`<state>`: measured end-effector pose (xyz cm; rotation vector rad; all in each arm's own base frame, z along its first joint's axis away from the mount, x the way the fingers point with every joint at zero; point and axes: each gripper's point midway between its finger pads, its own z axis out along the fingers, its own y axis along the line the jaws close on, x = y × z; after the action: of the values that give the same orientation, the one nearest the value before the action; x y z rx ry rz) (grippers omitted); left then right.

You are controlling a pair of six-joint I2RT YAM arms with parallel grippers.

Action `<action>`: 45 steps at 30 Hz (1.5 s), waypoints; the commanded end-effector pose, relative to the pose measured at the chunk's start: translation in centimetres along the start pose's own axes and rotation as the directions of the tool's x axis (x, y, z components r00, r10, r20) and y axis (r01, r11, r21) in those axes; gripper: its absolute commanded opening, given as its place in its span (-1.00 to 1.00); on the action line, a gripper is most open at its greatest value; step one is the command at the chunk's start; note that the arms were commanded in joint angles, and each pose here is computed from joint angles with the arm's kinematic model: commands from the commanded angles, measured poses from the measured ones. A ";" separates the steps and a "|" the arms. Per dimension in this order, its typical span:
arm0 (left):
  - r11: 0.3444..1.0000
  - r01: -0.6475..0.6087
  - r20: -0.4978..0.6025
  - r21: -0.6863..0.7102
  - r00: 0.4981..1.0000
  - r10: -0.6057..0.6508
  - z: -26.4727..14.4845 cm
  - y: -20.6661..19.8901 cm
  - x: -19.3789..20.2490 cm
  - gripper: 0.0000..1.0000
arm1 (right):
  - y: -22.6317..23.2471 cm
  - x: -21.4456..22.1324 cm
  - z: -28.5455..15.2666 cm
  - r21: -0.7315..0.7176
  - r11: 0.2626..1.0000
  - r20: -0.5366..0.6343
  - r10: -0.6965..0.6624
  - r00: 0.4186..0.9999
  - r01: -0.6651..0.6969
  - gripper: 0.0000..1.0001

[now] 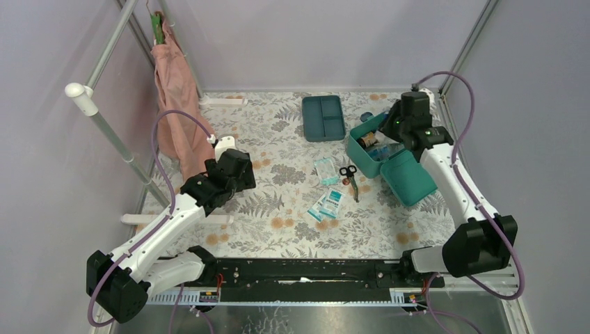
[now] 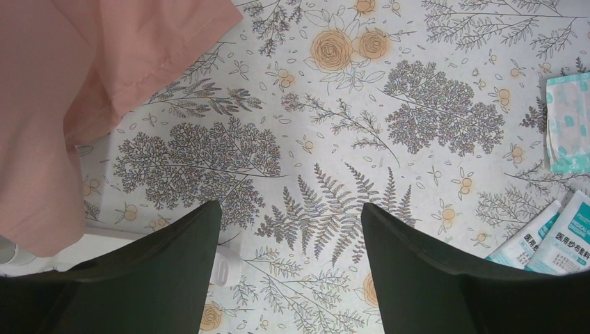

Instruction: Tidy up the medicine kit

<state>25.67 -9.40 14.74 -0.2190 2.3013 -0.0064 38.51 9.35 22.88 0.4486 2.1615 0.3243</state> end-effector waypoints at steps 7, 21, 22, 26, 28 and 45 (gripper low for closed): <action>1.000 -0.014 0.004 0.012 1.000 0.014 0.1 0.0 0.0 0.64 | -3.3 0.1 5.5 0.056 0.979 -0.078 0.199 0.977 -0.195 -0.22; 1.000 -0.011 0.008 0.023 1.000 0.011 0.0 -0.1 -0.1 0.64 | -3.1 -0.2 3.5 0.022 0.991 -0.076 0.130 0.989 -0.129 0.40; 1.000 -0.011 0.009 0.028 1.000 0.011 -0.1 -0.2 -0.1 0.64 | -3.0 -0.2 2.9 0.010 0.994 -0.075 0.110 0.991 -0.109 0.40; 0.999 -0.011 0.013 0.042 1.000 0.010 -0.2 -0.4 -0.2 0.65 | -2.5 0.2 0.2 -0.054 0.998 -0.093 0.020 0.995 -0.025 0.46; 0.999 -0.007 0.017 0.049 1.000 0.007 -0.3 -0.5 -0.3 0.66 | -1.7 0.7 -1.0 -0.118 0.993 -0.117 -0.025 0.993 0.011 0.51; 0.991 0.026 0.101 0.135 0.994 -0.040 -2.1 -0.7 -1.4 0.97 | -2.2 6.2 -6.5 -0.215 0.976 -0.248 -0.094 0.964 0.040 0.64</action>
<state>24.74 -10.03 16.67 -0.1864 2.2293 -0.1463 31.75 8.35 21.81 0.2873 2.3117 0.5052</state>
